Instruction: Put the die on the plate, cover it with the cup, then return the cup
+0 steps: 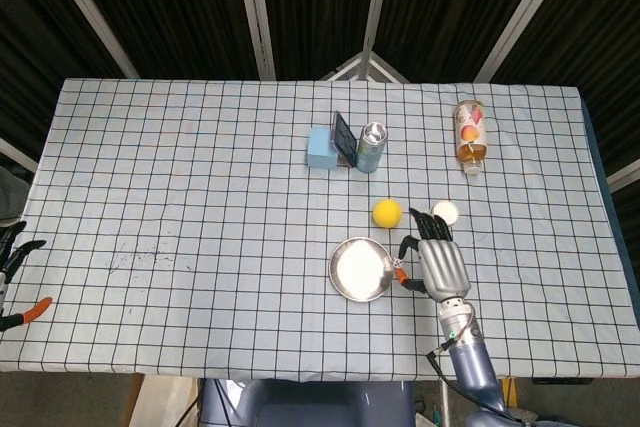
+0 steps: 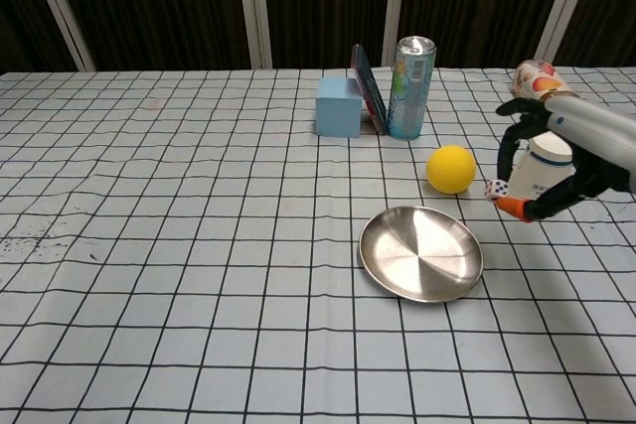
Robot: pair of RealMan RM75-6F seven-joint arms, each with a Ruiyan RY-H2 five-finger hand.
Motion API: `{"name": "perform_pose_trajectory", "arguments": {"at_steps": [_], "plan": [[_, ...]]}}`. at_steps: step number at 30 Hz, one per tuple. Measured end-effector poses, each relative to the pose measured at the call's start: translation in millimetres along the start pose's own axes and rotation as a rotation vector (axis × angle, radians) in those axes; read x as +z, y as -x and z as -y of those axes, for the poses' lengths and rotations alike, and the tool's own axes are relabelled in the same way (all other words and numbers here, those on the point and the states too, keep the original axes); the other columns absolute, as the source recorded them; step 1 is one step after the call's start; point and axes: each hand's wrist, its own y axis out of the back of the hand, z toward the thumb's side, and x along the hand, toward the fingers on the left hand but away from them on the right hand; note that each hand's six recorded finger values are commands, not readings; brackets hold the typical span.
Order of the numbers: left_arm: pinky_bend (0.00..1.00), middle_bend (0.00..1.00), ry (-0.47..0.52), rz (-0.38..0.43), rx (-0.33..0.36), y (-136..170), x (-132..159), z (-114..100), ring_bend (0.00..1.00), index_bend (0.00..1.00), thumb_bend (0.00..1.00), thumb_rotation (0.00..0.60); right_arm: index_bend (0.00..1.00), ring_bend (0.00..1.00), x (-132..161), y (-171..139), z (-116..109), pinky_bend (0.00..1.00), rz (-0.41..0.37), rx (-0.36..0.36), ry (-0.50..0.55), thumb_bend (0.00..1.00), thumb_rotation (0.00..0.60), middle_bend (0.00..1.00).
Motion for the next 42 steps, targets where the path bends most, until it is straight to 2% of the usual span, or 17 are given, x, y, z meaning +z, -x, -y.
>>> {"name": "perform_pose_trajectory", "arguments": {"at_steps": [5,12,18,25,27,34,37,42], "plan": [[0.02,0.0,0.005,0.0,0.001,-0.8,-1.4,-1.4,0.0,0.19,0.3,0.6,0.61,0.08,15.4,21.9,20.7,0.0,-0.011,0.026,-0.008,0.34,0.6,0.09],[0.02,0.0,0.008,0.002,-0.003,-1.7,-2.1,-1.8,0.0,0.2,0.3,0.6,0.61,0.08,30.2,35.4,40.6,0.0,-0.029,0.084,-0.034,0.34,0.6,0.09],[0.02,0.0,0.012,-0.002,-0.002,-2.4,-3.8,-3.0,0.0,0.2,0.3,0.6,0.61,0.08,30.0,32.5,58.3,0.0,-0.027,0.139,-0.069,0.34,0.6,0.09],[0.02,0.0,0.011,0.002,-0.002,-1.4,-2.9,-2.8,0.0,0.2,0.3,0.6,0.61,0.06,24.6,28.7,67.8,0.0,-0.023,0.167,-0.102,0.34,0.6,0.09],[0.02,0.0,0.01,0.0,-0.002,-1.4,-3.2,-2.8,0.0,0.2,0.3,0.6,0.58,0.06,22.9,27.7,67.8,0.0,-0.022,0.172,-0.11,0.34,0.6,0.09],[0.02,0.0,0.005,0.003,-0.009,-1.8,-1.4,-0.7,0.0,0.2,0.3,0.6,0.36,0.04,22.9,26.0,66.5,0.0,-0.032,0.185,-0.117,0.31,0.6,0.09],[0.02,0.0,0.005,0.001,-0.007,-1.7,-1.7,-1.1,0.0,0.2,0.3,0.6,0.31,0.04,24.0,26.3,65.6,0.0,-0.037,0.186,-0.116,0.28,0.6,0.09],[0.02,0.0,0.006,-0.003,-0.006,-1.9,-2.6,-1.5,0.0,0.2,0.3,0.6,0.28,0.04,26.3,26.5,61.4,0.0,-0.042,0.172,-0.104,0.25,0.6,0.09]]}}
